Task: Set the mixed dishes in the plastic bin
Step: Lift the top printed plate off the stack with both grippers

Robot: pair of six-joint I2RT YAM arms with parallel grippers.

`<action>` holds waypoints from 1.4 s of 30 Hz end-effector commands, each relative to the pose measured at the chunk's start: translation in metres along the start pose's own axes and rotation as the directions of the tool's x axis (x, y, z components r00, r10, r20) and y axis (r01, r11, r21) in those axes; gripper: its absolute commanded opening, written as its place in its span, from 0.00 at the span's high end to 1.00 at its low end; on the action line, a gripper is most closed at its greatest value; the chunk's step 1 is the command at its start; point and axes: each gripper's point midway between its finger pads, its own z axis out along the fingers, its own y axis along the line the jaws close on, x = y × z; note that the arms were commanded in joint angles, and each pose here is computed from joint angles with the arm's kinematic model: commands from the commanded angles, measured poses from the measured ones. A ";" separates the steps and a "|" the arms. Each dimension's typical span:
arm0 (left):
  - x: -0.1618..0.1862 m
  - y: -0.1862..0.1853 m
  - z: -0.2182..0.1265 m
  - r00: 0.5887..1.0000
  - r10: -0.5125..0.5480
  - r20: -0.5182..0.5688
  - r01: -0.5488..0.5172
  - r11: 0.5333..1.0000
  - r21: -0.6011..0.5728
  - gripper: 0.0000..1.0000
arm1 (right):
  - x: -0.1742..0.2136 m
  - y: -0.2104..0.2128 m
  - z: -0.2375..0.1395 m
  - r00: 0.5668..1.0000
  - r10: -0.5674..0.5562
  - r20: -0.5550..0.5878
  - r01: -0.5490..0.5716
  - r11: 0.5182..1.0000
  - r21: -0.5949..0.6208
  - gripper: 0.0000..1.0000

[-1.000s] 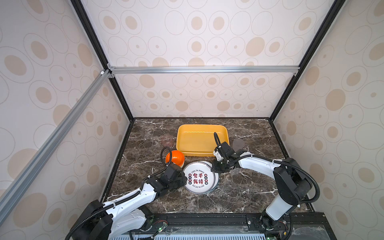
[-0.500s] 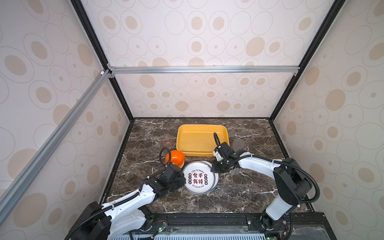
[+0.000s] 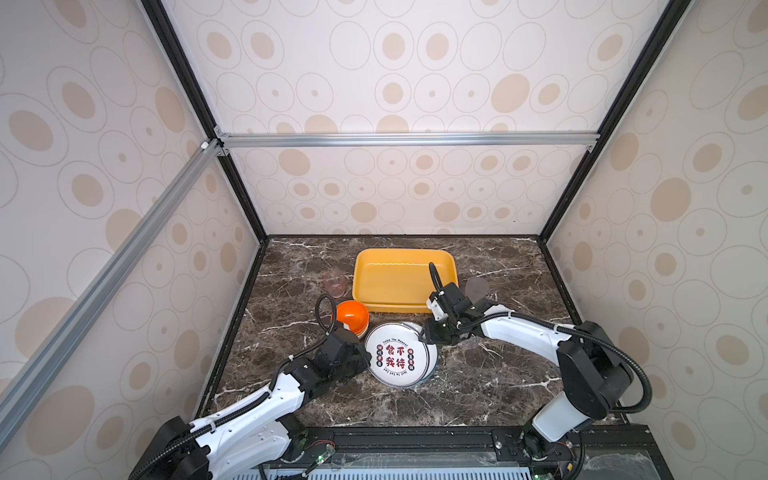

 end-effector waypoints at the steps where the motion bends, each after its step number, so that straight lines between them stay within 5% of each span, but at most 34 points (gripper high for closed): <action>1: -0.004 -0.012 -0.008 1.000 0.007 0.015 -0.007 0.999 0.034 1.00 | -0.005 0.008 -0.022 0.998 -0.024 0.050 0.024 1.000 0.004 0.59; 23: -0.043 -0.088 -0.047 0.992 0.047 0.115 -0.068 0.979 0.191 1.00 | -0.022 0.006 -0.093 0.969 0.140 0.205 -0.096 0.973 -0.209 0.49; 42: -0.059 -0.124 -0.063 0.994 -0.019 0.111 -0.022 0.934 0.357 1.00 | -0.029 0.020 -0.105 0.956 0.205 0.209 -0.099 0.899 -0.427 0.53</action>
